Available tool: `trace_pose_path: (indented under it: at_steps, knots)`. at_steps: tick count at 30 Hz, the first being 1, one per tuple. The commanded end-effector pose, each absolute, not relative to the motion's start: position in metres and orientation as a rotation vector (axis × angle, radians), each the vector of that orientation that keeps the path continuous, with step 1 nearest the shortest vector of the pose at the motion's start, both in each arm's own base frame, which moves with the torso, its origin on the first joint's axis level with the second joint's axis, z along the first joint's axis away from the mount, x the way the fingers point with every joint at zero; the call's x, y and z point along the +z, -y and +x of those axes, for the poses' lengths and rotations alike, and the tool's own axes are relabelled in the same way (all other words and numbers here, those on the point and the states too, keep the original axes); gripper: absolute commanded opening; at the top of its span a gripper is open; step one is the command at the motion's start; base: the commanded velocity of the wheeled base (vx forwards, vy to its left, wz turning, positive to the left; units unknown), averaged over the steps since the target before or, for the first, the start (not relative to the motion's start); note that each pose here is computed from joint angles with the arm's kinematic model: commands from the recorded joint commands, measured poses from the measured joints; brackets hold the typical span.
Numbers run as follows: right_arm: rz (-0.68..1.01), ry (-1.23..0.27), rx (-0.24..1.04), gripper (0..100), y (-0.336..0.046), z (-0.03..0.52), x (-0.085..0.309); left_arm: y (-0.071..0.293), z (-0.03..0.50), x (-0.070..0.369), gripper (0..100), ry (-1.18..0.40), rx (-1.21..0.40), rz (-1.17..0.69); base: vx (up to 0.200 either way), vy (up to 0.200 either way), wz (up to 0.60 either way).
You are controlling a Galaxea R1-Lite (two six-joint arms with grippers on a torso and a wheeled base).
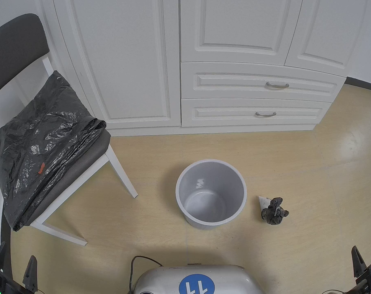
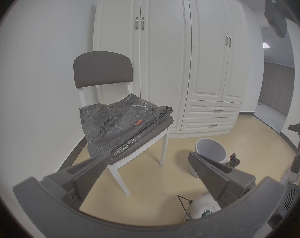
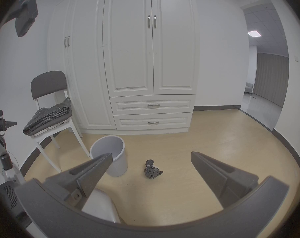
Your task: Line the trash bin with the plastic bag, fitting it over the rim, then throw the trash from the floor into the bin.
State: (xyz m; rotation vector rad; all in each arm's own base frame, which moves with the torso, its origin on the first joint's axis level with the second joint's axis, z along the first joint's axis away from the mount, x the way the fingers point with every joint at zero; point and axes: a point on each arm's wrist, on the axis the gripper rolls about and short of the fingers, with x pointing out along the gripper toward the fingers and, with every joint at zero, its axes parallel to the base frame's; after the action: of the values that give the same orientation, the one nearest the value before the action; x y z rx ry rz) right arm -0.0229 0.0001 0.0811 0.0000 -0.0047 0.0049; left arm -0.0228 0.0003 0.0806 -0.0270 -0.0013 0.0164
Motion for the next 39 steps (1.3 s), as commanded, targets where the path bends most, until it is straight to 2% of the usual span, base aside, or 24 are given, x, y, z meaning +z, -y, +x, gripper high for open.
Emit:
trace_pose_path:
  at_steps: [1,39]
  knots:
    - [0.000,0.005,0.005,100,0.0000,-0.0229,0.0762,-0.0003,-0.0229,0.0759,100,0.002,0.017,-0.028,0.000,0.000,0.00]
    - [-0.054,0.004,0.017,100,-0.0004,-0.0229,0.0761,0.0004,-0.0228,0.0753,100,-0.001,-0.015,0.044,0.000,0.000,0.00]
